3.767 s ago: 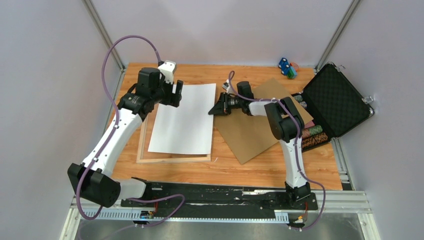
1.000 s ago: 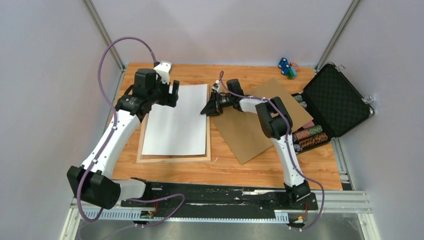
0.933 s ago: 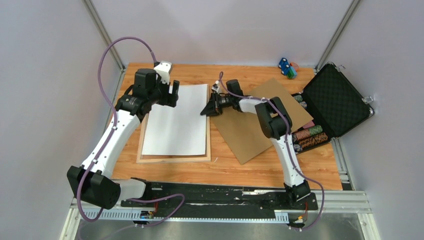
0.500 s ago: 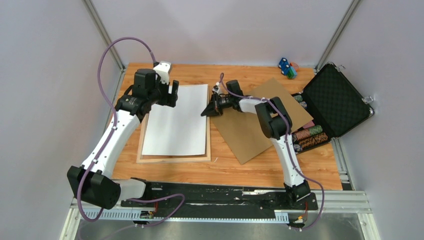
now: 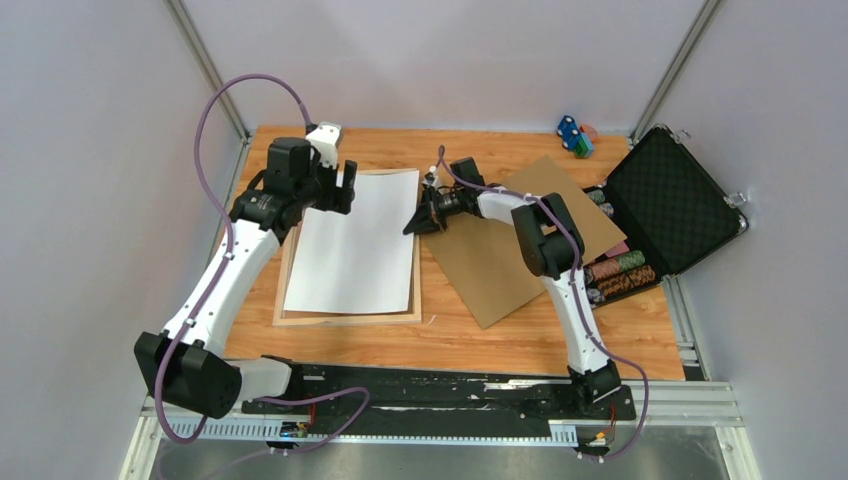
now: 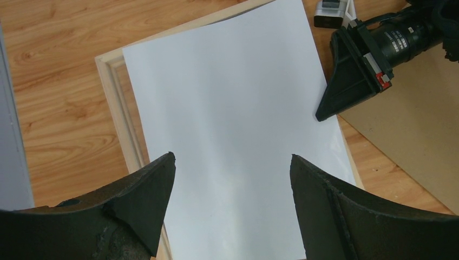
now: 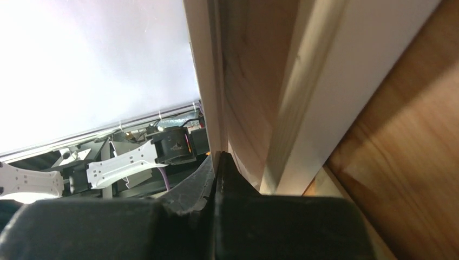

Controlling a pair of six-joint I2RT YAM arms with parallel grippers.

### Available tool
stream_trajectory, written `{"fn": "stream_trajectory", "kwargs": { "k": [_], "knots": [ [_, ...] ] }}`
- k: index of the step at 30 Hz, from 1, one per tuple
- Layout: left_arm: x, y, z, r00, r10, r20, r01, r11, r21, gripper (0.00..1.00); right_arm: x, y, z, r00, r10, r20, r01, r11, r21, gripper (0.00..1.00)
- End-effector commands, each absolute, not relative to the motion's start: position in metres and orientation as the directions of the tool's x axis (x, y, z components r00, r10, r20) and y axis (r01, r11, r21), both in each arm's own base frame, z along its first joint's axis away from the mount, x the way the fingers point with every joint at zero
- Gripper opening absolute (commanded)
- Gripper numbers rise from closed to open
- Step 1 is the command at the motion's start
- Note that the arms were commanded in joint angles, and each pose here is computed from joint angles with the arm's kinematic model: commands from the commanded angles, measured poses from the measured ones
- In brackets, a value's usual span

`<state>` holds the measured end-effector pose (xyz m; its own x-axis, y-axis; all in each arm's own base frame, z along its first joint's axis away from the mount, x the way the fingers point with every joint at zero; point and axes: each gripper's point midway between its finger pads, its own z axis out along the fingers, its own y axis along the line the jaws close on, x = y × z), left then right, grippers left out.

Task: Put the photo into the frame
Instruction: Turn over the photo from the photo frame.

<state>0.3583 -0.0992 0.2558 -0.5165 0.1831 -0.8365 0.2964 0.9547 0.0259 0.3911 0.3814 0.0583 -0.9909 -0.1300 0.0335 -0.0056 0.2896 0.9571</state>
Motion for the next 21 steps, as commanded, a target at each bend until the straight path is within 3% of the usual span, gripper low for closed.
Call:
{"fn": "stream_trajectory", "kwargs": {
  "k": [1,21],
  "knots": [
    [0.36,-0.094,0.27,-0.473,0.178,-0.863,0.283,0.958,0.042,0.86,0.395,0.379,0.079,-0.984,-0.176,-0.019,-0.061,0.235,0.97,0.0],
    [0.367,-0.084,0.264,-0.483,0.216,-0.848,0.259,0.961,0.097,0.86,0.406,0.369,0.082,-0.97,-0.232,-0.071,-0.118,0.195,0.974,0.0]
  ]
}}
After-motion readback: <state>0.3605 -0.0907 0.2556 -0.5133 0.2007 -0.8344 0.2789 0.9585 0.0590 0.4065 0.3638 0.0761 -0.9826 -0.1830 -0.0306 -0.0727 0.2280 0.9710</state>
